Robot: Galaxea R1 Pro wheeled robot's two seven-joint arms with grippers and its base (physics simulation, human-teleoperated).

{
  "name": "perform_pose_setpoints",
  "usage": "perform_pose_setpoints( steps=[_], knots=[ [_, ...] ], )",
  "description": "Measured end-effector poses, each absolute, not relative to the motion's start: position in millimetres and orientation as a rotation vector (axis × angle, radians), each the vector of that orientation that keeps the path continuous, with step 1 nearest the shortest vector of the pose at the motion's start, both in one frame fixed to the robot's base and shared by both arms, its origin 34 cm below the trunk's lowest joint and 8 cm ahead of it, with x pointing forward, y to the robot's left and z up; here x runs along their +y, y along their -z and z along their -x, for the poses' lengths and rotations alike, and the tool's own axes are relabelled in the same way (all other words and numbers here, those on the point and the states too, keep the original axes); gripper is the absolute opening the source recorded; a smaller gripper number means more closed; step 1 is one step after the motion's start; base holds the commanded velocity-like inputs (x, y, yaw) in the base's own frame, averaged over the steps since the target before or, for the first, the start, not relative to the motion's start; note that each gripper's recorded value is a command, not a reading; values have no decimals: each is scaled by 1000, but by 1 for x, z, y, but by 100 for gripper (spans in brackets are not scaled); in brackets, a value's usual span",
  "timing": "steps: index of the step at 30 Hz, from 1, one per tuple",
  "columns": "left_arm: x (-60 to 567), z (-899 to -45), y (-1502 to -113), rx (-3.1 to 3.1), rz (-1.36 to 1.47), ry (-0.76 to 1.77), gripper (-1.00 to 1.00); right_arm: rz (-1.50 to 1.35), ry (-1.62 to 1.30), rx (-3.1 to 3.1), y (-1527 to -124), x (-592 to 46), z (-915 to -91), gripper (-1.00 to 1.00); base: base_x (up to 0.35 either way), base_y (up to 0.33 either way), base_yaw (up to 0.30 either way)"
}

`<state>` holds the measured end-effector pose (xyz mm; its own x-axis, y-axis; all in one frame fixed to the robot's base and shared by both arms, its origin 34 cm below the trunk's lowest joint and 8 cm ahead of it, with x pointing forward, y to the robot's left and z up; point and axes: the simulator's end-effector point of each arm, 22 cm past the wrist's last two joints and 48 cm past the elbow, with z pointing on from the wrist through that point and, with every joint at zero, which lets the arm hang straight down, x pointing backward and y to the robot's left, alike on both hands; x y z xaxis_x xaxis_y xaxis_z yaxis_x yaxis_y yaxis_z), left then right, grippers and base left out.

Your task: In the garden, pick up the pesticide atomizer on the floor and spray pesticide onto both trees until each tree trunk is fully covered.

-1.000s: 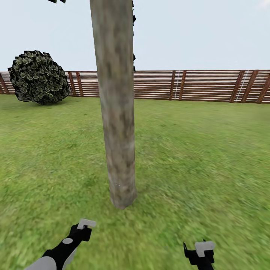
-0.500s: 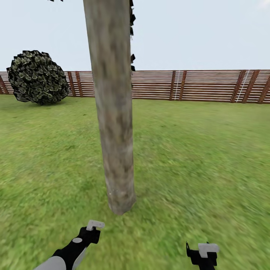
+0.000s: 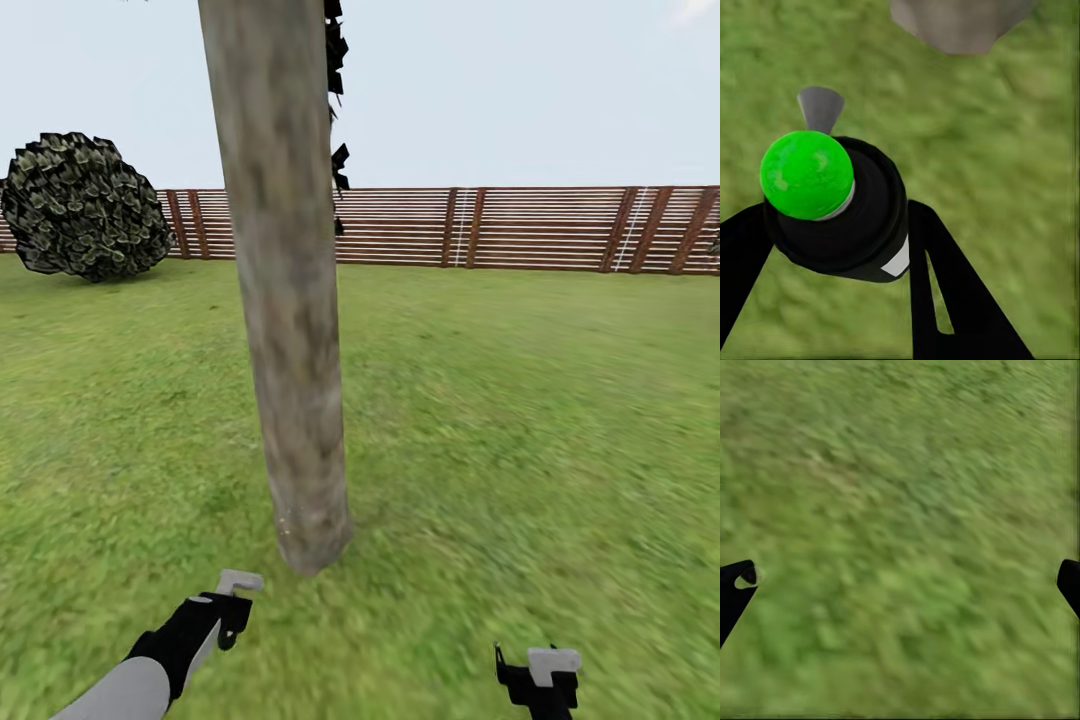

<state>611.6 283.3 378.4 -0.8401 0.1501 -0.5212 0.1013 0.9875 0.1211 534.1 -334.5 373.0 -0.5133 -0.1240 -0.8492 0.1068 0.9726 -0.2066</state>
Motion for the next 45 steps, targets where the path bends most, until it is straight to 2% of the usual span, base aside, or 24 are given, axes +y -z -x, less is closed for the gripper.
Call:
perform_pose_setpoints(
  steps=[6,9,12,14,23,25,29,31,37,40,42,45],
  knots=[
    [204,-622,-388,2552,-214,9,-100,12,286,2091,-373,-336,-534,100,-166,0,-11],
    [214,-636,-399,2545,-203,-11,-100,14,287,2091,-373,-336,-534,100,-7,0,0],
    [262,-659,-423,2533,-164,-88,-100,14,287,2091,-373,-336,-534,100,0,0,0],
    [263,-660,-426,2542,-162,-82,-100,15,287,2091,-373,-336,-534,100,-23,0,0],
    [194,-663,-433,2535,-205,39,-100,15,287,2091,-373,-336,-534,100,-245,0,0],
    [196,-668,-437,2528,-206,34,-100,15,287,2091,-373,-336,-534,100,-30,0,0],
    [261,-696,-468,2532,-161,-72,-100,15,287,2093,-373,-336,-533,100,-4,0,0],
    [267,-702,-477,2543,-169,-2,-100,14,287,2093,-373,-336,-533,100,0,0,0],
    [168,-700,-485,2546,-282,194,-100,16,286,2093,-372,-336,-533,100,0,0,0],
    [176,-711,-500,2540,-284,169,-100,16,286,2094,-372,-336,-533,100,0,0,0],
    [222,-720,-508,2535,-256,93,-100,17,286,2094,-372,-336,-533,100,0,0,0],
    [251,-719,-509,2553,-227,68,-100,17,285,2094,-372,-336,-533,100,0,0,0]
  ],
)
